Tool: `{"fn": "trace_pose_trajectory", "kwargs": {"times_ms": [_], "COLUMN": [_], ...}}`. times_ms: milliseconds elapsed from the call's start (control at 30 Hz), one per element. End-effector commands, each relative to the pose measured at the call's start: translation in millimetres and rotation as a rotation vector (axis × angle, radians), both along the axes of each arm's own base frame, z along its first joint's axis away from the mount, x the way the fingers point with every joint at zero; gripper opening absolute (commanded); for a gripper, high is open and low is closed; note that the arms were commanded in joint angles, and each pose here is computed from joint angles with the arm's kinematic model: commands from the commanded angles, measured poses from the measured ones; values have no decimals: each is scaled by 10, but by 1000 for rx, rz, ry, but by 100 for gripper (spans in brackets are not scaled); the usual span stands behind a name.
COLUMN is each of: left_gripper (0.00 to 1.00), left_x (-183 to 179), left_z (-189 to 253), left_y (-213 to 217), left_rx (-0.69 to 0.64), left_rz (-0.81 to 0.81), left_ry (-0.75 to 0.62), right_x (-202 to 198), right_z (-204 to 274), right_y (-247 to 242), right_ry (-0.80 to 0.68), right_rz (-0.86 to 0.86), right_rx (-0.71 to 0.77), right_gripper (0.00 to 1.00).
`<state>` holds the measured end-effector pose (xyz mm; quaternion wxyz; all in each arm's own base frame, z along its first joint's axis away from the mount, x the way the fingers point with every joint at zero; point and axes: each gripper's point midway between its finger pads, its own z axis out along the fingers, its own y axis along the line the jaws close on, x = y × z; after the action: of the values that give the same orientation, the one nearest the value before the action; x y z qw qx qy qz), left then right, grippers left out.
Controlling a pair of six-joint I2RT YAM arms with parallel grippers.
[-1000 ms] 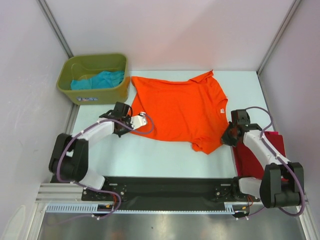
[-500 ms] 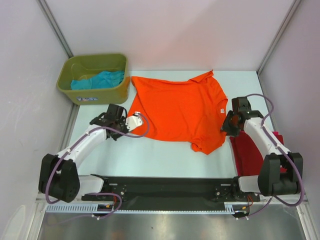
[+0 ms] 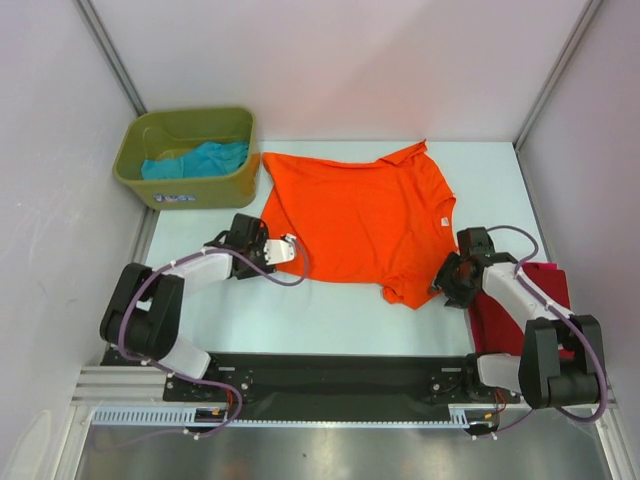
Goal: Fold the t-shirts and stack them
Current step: Flatten the tshirt out
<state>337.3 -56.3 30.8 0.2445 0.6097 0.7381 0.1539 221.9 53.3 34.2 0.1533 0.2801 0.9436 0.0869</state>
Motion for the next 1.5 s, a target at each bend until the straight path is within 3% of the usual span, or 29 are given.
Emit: {"fn": "trace_pose_trajectory", "kwargs": {"times_ms": [0,100,133,167,200,233,267,567,867,967,1100,1200,1367,1400,1467], "left_gripper": [75,70,66,47,37,28,1,0,0,0,0,0,0,0,0], "left_x": [200,234,221,218,207,184,169,13,-639,-550,-261,-207,-237,-257,-252], "left_z": [11,-124,-154,-167,-172,-179,-167,218,281,491,621,552,428,392,361], "left_y": [-74,-43,-33,-35,-58,-66,-74,75,29,3,-65,-32,2,1,-12], "left_rx": [25,26,24,19,4,-5,-21,-128,-214,-247,-281,-250,-227,-226,-235], "left_rz": [-81,-63,-60,-57,-58,-56,-41,113,210,230,236,243,214,216,225], "left_ry": [-41,-8,-3,-4,-1,6,7,-17,209,154,72,78,64,70,77], "right_x": [185,214,256,268,274,278,282,225,-14,72,600,911,1059,1165,1285], "right_z": [-13,-100,-105,-122,-142,-141,-128,433,1205,1416,1404,1160,669,648,567], "right_y": [149,205,198,195,178,174,151,-73,-119,-50,48,-60,-141,-115,-114], "right_ry": [-58,-61,-77,-79,-74,-76,-79,-163,-195,-207,-268,-236,-151,-185,-201], "right_rz": [-9,-13,-17,-16,-24,-23,-22,-14,57,111,159,166,190,208,219], "right_rx": [71,100,97,99,101,103,97,23,-16,9,44,-22,-63,-58,-58], "right_gripper": [57,54,46,36,25,8,1,0,0,0,0,0,0,7,32]}}
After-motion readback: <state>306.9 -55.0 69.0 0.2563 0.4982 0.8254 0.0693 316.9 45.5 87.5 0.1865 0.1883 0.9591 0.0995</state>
